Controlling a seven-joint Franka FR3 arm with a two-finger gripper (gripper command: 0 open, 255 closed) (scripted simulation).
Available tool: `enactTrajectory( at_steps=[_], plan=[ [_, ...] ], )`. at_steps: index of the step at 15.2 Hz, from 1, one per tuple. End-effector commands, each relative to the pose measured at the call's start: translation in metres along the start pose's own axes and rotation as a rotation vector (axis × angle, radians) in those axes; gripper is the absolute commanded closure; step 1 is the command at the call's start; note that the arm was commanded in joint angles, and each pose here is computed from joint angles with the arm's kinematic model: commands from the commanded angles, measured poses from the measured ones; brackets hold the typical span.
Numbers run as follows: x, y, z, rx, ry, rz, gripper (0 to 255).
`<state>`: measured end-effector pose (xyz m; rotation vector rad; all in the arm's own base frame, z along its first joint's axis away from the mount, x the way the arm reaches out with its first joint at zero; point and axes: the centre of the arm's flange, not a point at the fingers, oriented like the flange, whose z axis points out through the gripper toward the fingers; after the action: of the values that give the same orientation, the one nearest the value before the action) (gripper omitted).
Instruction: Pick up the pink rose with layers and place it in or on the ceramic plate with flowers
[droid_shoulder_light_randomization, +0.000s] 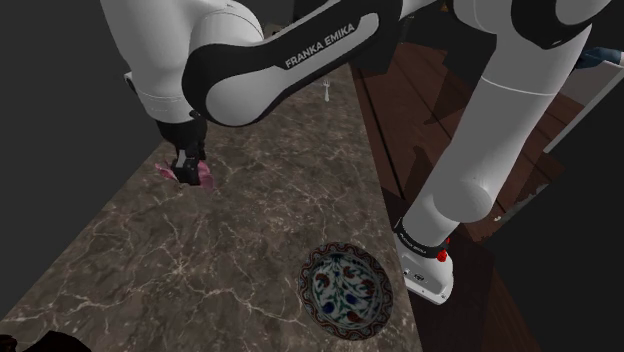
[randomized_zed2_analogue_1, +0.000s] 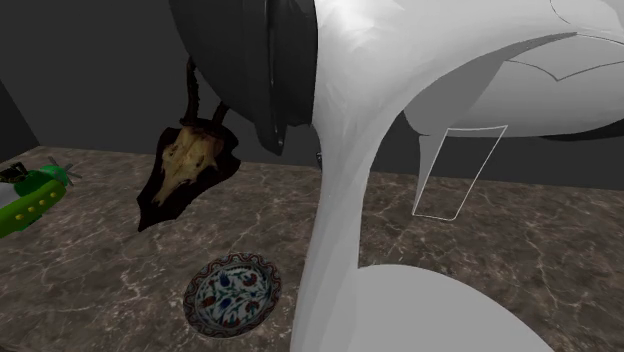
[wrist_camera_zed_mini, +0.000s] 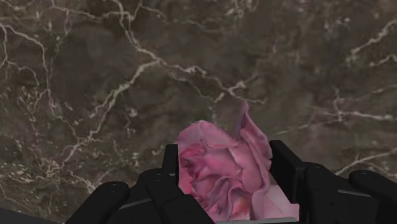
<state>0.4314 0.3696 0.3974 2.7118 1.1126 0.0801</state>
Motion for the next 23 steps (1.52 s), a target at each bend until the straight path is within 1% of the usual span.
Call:
enactTrajectory(
  at_steps=[1,15,16,23],
  plan=[
    [0.000,0.002,-0.010,0.000,0.000,0.000,255],
    [-0.003,0.018,-0.082,0.000,0.000,0.000,255],
    [-0.003,0.018,-0.083,0.000,0.000,0.000,255],
    [-0.077,-0.035,-0.097,0.000,0.000,0.000,255]
  ],
)
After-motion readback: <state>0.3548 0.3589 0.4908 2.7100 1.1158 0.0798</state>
